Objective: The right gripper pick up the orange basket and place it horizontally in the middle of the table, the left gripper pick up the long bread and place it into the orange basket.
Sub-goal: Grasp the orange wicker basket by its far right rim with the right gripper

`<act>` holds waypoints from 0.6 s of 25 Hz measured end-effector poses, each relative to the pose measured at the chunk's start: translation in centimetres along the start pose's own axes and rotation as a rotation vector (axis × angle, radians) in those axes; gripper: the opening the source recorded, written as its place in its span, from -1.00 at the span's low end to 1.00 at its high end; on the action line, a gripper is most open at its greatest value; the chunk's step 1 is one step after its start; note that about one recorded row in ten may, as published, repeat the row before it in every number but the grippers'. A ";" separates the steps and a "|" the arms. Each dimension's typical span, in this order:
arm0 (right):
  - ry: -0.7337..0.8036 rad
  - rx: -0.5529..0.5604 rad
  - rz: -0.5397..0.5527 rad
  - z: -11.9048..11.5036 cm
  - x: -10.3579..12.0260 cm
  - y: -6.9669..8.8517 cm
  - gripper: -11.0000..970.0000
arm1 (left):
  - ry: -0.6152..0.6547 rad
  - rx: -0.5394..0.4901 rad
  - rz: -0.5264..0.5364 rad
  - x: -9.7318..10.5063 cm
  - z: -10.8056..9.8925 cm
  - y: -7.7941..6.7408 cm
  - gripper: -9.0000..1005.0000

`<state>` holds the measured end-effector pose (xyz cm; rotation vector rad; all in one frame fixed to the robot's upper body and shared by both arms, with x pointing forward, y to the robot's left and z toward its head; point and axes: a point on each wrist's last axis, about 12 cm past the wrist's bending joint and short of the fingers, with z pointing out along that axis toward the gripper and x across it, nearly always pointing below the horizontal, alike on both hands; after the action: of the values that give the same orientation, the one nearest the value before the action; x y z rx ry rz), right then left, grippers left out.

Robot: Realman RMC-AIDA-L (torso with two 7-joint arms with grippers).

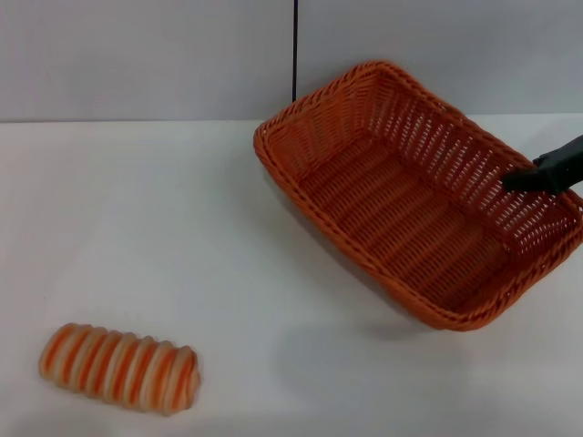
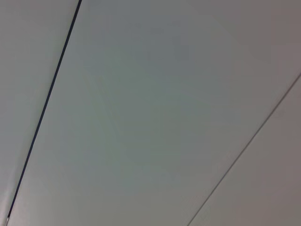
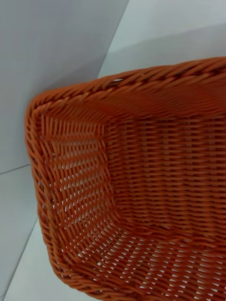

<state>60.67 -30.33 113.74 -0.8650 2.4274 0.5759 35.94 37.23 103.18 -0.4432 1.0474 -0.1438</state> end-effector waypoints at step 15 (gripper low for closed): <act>-0.203 -0.073 -0.114 -2.7 -0.5 1.7 -0.67 | 0.003 -0.004 -0.004 0.1 0.0 0.0 0.65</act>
<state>59.00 -30.32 116.51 -0.9211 2.1723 0.6776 35.98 37.22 103.13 -0.4487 1.0501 -0.1466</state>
